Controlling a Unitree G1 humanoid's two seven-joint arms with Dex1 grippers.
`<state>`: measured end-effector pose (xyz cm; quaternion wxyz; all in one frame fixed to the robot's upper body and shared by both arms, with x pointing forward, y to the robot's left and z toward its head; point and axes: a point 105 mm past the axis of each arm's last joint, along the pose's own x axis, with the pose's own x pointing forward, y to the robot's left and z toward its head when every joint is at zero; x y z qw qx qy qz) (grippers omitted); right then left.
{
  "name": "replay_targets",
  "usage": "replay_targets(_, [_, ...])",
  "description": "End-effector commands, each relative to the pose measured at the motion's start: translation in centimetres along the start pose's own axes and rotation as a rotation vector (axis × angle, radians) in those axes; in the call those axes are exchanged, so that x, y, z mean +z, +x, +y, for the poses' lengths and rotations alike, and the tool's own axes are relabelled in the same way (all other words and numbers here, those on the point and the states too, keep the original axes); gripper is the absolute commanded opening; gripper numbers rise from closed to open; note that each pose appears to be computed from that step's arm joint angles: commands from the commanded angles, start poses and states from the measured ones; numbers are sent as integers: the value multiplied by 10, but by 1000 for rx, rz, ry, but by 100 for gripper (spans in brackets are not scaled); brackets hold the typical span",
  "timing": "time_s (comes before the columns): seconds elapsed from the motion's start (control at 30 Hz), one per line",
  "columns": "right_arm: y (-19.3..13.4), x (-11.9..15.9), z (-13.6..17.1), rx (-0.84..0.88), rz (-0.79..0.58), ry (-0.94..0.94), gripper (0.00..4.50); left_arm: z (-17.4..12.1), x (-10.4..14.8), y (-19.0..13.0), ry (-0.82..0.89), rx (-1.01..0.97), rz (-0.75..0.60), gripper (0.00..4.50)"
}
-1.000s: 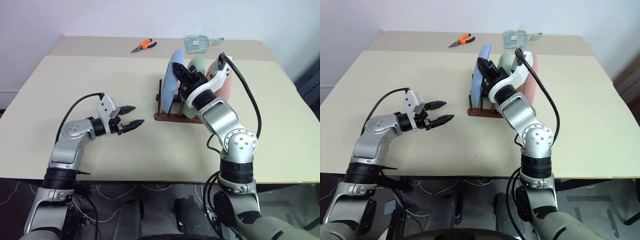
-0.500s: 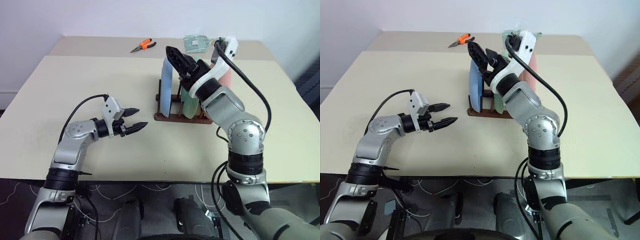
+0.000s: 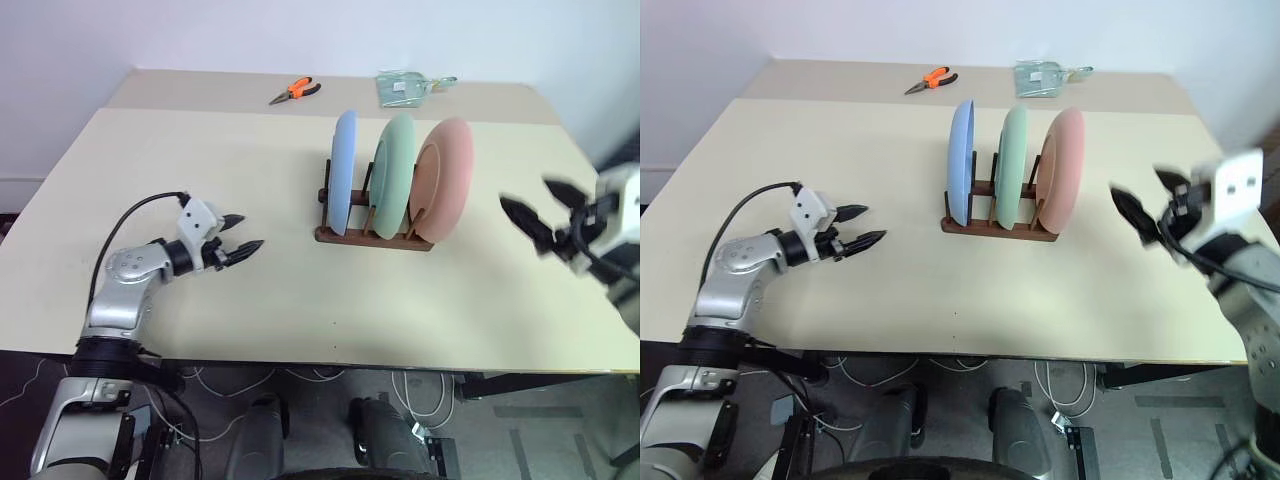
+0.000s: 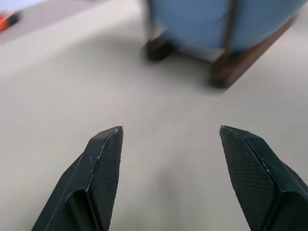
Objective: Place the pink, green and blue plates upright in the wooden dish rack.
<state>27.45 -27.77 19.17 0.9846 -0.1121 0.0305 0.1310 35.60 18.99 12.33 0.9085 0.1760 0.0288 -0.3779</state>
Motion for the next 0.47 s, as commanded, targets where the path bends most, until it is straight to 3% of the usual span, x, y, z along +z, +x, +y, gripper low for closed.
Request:
replay_targets(0.03, [-4,-19,13,72,44,-107,343,6,0,-4,41,34,-11,328])
replay_targets(0.47, [12,-31,18,113,1,-113,343,-12,-1,-4,-3,4,-26,328])
